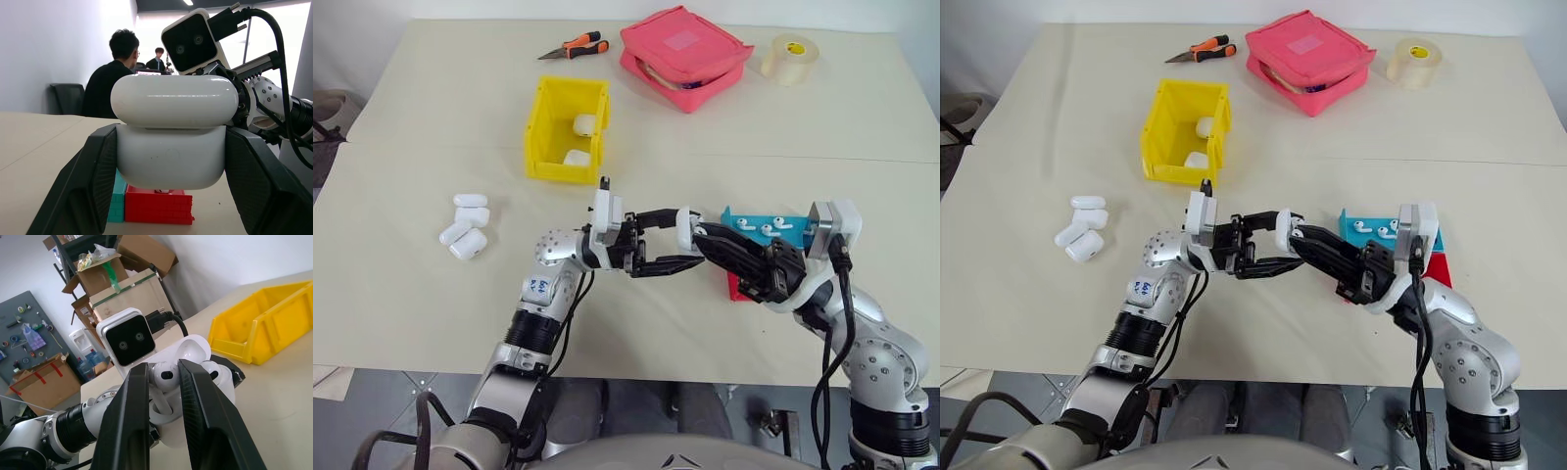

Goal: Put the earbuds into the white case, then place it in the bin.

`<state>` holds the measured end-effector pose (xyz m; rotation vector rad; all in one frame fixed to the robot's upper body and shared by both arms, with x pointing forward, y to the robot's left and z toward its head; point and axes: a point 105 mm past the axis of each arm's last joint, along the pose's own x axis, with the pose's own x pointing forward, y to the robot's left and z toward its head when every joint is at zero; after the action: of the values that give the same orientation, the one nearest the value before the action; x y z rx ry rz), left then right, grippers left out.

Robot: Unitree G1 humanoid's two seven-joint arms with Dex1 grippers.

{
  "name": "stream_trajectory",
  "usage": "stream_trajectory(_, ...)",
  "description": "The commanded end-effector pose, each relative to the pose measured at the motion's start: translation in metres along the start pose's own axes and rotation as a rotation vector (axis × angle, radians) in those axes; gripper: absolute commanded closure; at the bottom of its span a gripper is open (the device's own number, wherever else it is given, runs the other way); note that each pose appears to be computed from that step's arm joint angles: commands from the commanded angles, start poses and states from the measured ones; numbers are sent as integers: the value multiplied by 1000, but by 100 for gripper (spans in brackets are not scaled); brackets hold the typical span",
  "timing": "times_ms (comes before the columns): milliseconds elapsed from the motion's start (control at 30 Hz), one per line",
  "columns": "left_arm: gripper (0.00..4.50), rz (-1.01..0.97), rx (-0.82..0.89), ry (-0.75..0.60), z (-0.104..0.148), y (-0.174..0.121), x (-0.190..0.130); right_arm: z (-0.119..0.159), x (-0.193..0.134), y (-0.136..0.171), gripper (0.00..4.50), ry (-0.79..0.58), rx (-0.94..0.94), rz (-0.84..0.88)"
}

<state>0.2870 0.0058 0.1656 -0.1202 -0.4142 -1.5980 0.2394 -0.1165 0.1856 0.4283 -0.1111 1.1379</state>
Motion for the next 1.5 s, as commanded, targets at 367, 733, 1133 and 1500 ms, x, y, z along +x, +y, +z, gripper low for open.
stream_trajectory(367, 169, -4, 79, -60, 19, 3, 6, 3, -3, -2, 82, 27, -4, -10)
stream_trajectory(733, 169, 46, 122, 143, 15, 11, -15, 26, -35, -9, 43, 137, -156, -73)
stream_trajectory(1133, 169, -59, 239, 505, -2, 17, -13, 21, 0, -13, 442, 402, -359, 22)
stream_trajectory(1500, 169, -75, 254, 473, -4, 8, -1, 2, 19, -19, 447, 532, -340, 57)
